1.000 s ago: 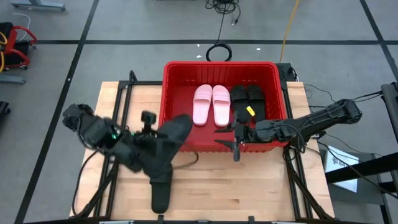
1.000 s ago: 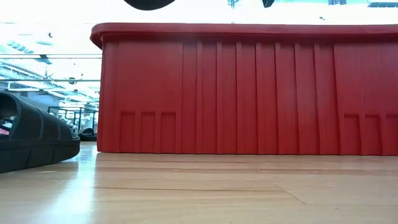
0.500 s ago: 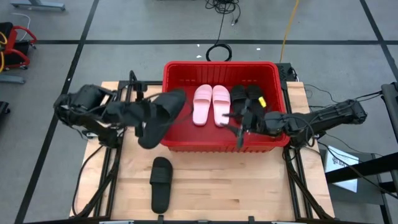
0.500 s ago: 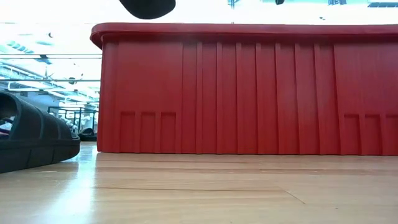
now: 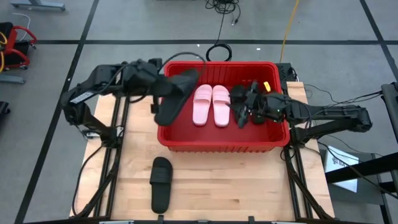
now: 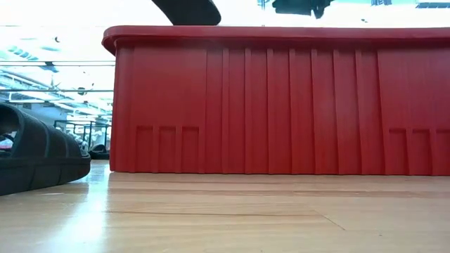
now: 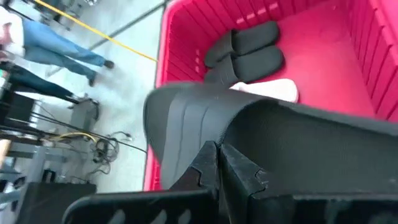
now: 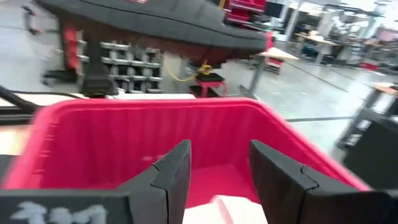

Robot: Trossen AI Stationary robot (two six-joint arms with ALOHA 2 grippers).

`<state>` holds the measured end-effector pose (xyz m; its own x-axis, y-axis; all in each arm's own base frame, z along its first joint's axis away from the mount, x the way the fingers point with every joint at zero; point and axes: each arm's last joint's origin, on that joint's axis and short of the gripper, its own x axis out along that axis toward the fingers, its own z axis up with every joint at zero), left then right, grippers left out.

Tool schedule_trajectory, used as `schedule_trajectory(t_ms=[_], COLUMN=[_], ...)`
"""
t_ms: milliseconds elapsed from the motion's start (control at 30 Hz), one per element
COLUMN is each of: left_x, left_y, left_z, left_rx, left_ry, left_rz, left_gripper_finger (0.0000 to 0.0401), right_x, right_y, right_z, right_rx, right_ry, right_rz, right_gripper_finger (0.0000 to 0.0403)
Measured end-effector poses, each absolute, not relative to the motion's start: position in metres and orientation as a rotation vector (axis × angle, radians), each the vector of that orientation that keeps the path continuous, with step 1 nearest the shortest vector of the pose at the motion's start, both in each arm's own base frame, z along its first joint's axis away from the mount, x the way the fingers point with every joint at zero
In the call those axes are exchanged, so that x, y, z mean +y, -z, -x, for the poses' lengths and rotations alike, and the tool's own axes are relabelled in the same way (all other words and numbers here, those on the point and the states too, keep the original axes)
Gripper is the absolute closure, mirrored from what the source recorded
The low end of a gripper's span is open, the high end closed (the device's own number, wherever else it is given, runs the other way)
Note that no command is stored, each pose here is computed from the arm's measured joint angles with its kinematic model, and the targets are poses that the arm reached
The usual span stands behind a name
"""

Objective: Pick and place slides into bin
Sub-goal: Put the black slide into the red bin

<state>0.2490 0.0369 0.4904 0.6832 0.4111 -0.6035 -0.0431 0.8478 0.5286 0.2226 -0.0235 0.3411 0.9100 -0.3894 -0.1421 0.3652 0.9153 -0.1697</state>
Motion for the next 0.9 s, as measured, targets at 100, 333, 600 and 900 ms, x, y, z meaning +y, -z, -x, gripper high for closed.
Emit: schedule_trajectory(t_ms=[100, 333, 600, 900], left_x=[0.056, 0.100, 0.139, 0.163], left_y=[-0.482, -0.465, -0.445, -0.414], left_z=[-0.260, -0.271, -0.292, -0.314], left_rx=[0.803, 0.873, 0.902, 0.985], left_ry=[-0.279, -0.313, -0.336, -0.277], left_rz=[-0.511, -0.469, -0.418, -0.345], left_gripper_finger=[0.0401, 0.0401, 0.0401, 0.0401], right_x=[-0.036, -0.064, -0.082, -0.091], right_y=[-0.341, -0.341, -0.341, -0.340], right_z=[-0.221, -0.215, -0.210, -0.208], right_rx=[0.187, 0.209, 0.205, 0.219], right_ry=[0.444, 0.560, 0.513, 0.541], right_rz=[0.165, 0.184, 0.179, 0.205], right_gripper_finger=[0.0252, 0.0252, 0.0252, 0.0252])
